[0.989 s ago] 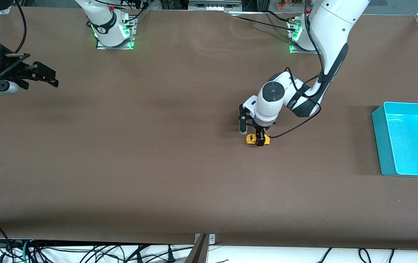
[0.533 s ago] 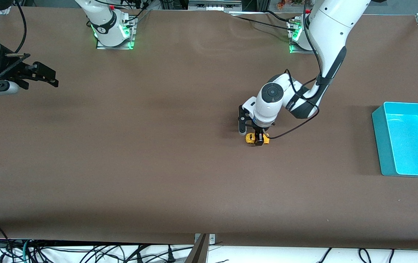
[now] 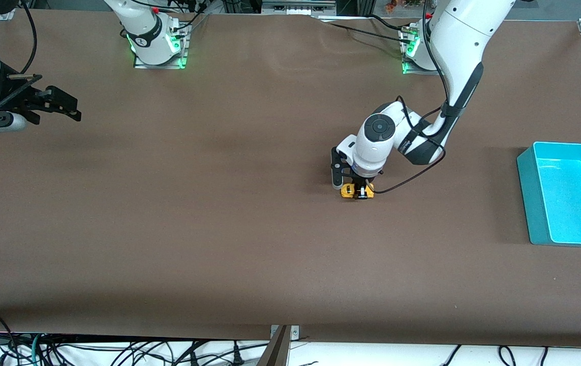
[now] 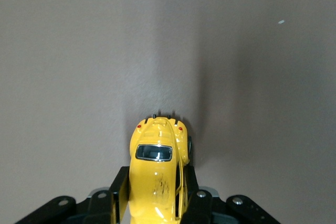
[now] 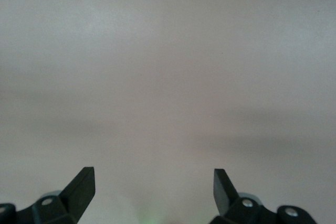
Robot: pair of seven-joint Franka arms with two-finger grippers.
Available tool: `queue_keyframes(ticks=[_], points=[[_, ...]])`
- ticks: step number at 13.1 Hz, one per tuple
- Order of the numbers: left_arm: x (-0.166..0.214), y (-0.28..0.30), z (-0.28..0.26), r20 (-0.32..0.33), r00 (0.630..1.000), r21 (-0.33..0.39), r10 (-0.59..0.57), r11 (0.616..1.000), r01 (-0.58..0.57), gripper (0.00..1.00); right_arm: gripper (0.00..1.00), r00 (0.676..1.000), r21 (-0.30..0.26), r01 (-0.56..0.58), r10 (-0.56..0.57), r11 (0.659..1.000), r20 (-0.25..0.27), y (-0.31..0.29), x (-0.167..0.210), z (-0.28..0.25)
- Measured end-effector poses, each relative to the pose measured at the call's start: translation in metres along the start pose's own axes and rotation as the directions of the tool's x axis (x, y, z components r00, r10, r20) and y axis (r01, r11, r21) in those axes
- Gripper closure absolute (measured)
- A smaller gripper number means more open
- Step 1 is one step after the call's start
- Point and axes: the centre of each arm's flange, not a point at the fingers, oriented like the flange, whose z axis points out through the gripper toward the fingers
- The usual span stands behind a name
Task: Wind and store yellow beetle car
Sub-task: 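Carry the car with the left gripper over the teal bin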
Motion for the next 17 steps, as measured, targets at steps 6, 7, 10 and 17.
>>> queue_keyframes(ticks=[6, 7, 10, 17], points=[[-0.08, -0.047, -0.105, 0.093, 0.995, -0.008, -0.021, 1.0, 0.022, 0.55, 0.0, 1.0, 0.0, 0.0, 0.0, 1.0, 0.0, 0.0, 0.0, 0.0], [-0.113, -0.06, -0.123, 0.086, 0.996, -0.01, -0.014, 1.0, 0.015, 0.55, 0.0, 1.0, 0.0, 0.0, 0.0, 1.0, 0.0, 0.0, 0.0, 0.0], [-0.235, -0.091, -0.154, 0.098, 0.995, -0.013, 0.0, 1.0, 0.002, 0.55, 0.0, 1.0, 0.0, 0.001, -0.001, 1.0, 0.001, 0.0, 0.0, 0.0], [-0.468, -0.084, -0.183, 0.079, 0.992, -0.031, 0.099, 0.995, -0.097, 0.55, 0.0, 1.0, 0.0, 0.001, -0.001, 1.0, 0.001, -0.001, 0.0, 0.0]])
